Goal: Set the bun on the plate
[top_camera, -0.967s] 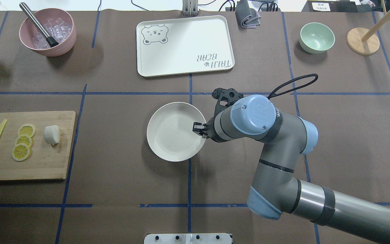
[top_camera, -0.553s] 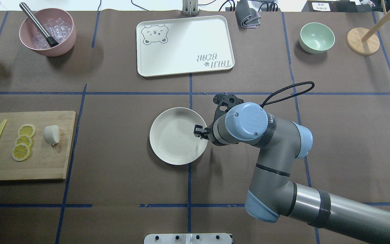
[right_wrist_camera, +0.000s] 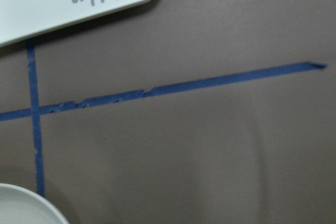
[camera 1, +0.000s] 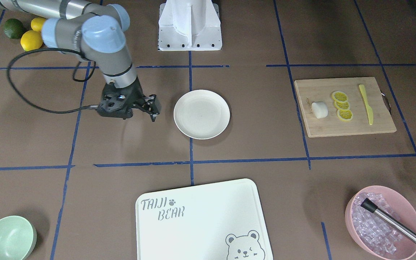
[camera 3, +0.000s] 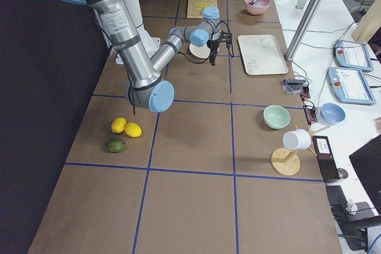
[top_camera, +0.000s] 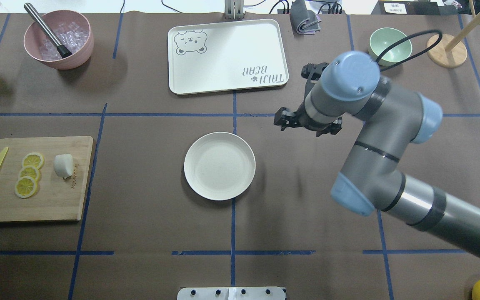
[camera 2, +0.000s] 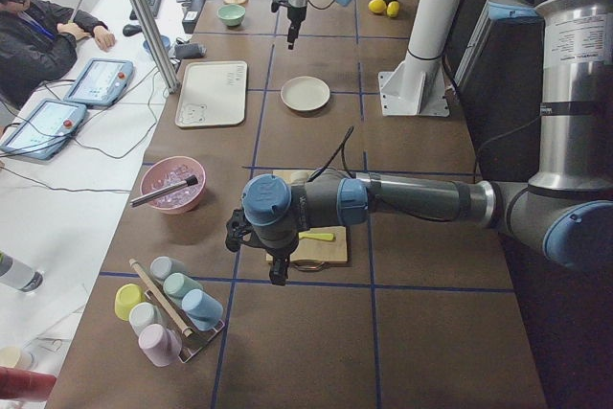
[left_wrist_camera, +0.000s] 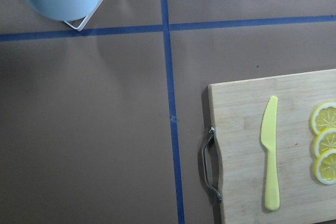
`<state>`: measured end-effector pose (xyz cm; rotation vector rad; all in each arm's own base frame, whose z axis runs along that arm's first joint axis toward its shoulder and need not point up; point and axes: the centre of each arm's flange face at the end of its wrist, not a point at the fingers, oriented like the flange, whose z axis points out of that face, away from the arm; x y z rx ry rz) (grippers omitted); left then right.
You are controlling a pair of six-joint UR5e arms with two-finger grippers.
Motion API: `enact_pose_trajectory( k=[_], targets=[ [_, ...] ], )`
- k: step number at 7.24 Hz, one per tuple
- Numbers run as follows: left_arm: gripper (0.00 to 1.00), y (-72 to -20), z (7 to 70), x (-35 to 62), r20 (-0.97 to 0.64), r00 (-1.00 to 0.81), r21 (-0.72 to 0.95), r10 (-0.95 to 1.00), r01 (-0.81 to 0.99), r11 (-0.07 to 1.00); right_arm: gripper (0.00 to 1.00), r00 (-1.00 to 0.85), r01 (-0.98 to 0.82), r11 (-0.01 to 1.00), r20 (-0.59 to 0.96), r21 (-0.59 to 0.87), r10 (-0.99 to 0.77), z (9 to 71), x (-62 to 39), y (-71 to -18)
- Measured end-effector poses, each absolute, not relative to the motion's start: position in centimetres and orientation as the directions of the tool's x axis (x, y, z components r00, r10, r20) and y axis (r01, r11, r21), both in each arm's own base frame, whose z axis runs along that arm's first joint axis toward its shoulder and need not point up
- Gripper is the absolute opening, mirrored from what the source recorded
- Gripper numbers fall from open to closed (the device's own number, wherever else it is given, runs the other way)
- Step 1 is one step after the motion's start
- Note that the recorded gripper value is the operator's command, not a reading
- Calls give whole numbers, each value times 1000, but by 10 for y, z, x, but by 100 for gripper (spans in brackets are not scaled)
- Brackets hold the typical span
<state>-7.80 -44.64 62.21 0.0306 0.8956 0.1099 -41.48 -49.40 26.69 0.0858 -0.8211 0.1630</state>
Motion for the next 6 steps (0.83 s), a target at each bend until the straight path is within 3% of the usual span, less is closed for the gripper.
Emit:
enact_pose_trajectory(
  k=[3,6],
  targets=[
    [100,-451,609,-79,-768,628,99,129,-83,992,100,722,39,989,680,145,-128,371,-228,-542],
    [100,-455,606,-79,-764,629,125,147,-79,989,100,712,163,964,651,209,-262,500,-59,-513]
  ],
)
